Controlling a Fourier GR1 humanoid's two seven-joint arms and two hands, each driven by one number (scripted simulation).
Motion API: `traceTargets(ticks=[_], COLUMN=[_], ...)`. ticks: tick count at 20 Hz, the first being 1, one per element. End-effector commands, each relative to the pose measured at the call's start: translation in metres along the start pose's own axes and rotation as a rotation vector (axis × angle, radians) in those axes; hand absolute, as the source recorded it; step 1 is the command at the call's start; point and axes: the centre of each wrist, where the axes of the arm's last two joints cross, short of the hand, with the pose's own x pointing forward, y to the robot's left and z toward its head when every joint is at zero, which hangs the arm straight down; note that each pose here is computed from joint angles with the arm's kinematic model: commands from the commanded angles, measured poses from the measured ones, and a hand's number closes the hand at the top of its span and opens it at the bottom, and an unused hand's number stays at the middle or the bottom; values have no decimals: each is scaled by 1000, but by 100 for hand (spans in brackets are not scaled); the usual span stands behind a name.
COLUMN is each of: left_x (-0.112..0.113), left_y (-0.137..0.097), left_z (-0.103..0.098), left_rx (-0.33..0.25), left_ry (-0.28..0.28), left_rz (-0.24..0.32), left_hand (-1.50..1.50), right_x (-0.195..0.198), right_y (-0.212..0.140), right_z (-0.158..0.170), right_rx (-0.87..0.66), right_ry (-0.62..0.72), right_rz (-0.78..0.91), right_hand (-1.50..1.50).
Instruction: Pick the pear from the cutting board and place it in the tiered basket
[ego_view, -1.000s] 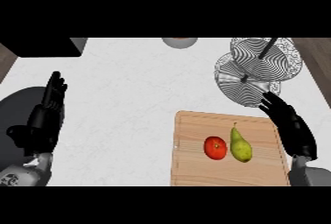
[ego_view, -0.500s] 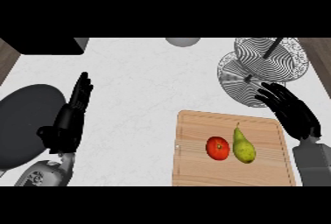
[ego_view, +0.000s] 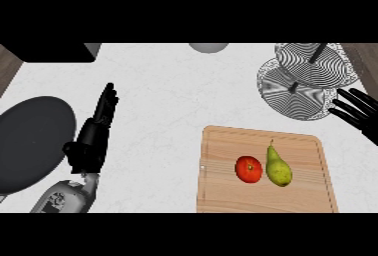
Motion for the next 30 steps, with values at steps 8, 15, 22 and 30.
traceTargets(ticks=[8,15,22,30], left_x=[-3,3,-16,-5], left_y=[-5,-1,-1,2], left_z=[-3,-10,4,1], left_rx=[-15,-5,2,14], left_ry=[9,1,12,5], left_rz=[-9,-8,-8,-16], left_hand=[0,0,0,0], right_x=[172,169,139,118], right_y=[85,135,145,164], right_z=[-26,-67,-95,-99], right_rx=[336,373,427,498], right_ry=[243,368,411,521], right_rz=[897,1159,1190,1275], right_hand=[-150,-150,-150,-150])
